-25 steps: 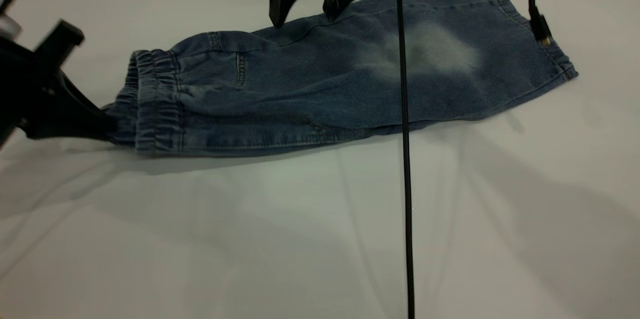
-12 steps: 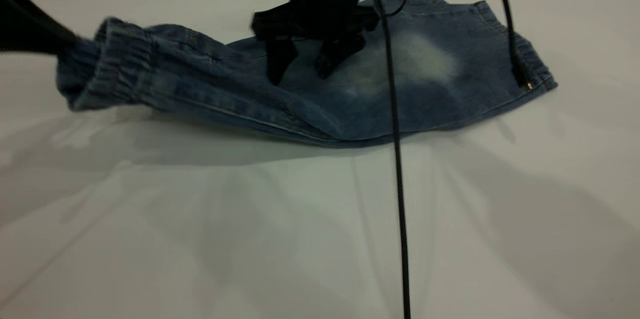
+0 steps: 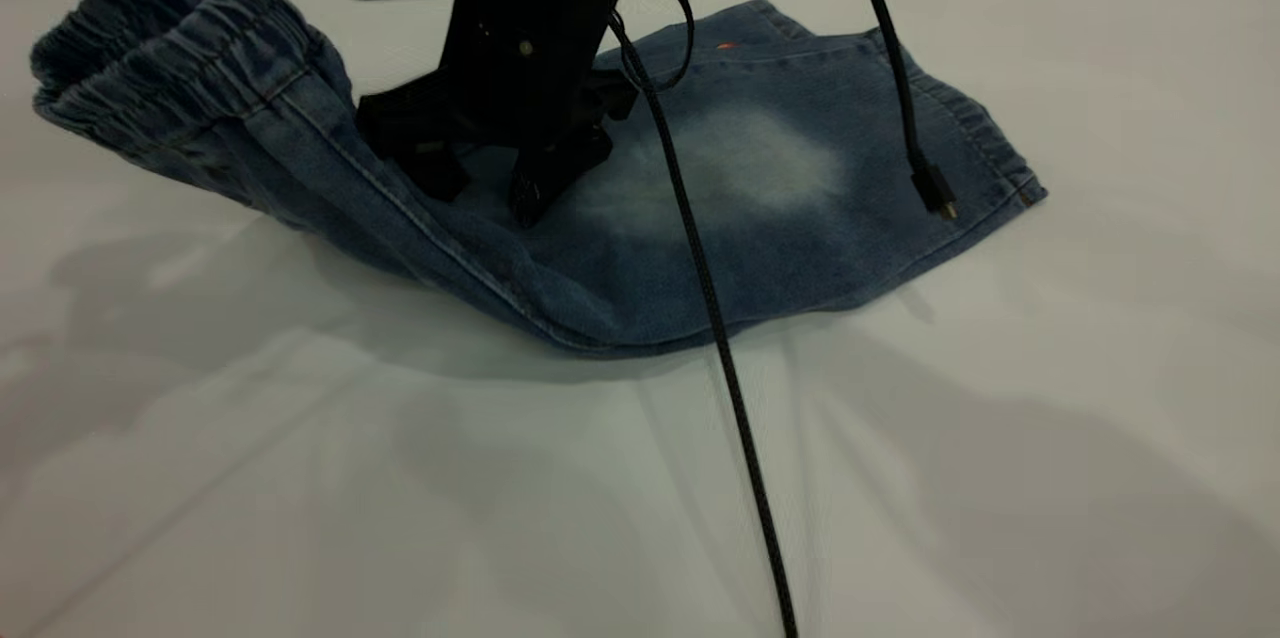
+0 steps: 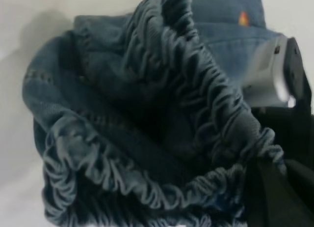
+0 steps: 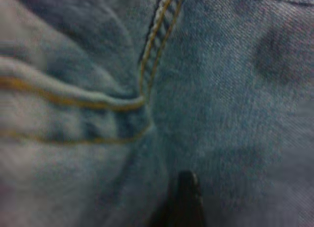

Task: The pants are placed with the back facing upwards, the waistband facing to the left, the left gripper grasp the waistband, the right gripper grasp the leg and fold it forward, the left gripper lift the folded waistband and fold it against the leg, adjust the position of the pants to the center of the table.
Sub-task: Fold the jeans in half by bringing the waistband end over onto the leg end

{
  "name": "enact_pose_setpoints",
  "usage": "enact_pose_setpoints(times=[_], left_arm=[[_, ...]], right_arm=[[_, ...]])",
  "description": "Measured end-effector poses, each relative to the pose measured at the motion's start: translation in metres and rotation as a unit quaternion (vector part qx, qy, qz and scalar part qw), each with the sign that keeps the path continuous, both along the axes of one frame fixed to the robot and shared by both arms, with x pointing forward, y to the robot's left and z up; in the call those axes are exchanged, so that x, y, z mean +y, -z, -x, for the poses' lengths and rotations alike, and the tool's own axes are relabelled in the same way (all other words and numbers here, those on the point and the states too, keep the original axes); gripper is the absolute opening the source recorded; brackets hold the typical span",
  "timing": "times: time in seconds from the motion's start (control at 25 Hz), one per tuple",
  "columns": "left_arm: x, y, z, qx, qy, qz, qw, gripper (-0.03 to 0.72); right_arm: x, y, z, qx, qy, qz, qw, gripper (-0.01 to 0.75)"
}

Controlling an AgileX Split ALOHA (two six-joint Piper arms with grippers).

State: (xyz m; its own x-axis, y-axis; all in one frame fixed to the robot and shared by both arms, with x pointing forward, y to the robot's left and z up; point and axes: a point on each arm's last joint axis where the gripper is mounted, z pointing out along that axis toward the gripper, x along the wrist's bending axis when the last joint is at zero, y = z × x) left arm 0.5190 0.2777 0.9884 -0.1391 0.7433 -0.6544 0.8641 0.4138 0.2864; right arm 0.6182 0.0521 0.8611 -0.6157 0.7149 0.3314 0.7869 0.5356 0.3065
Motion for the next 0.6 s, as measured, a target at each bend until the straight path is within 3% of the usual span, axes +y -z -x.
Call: enact_pose_setpoints(times=[0.32,0.48,0.6], left_arm=[[-0.002,0.000,0.003,0.009,0.022,0.002,1.000,0.051],[-0.003,-0.005,0.006,0.000,0.026,0.002,1.000,0.051],[-0.004,-0.015,0.010,-0.015,0.029,0.002,0.999,0.051]], right_arm=[[-0.027,-0.071,-0.032,-0.088,-0.003,0.050,0.995,0.517],[-0.059,-0.063,-0.046,-0.083,0.023,0.132,0.988,0.517],[-0.073,-0.055,-0.054,-0.088,0.044,0.167,0.981,0.517]])
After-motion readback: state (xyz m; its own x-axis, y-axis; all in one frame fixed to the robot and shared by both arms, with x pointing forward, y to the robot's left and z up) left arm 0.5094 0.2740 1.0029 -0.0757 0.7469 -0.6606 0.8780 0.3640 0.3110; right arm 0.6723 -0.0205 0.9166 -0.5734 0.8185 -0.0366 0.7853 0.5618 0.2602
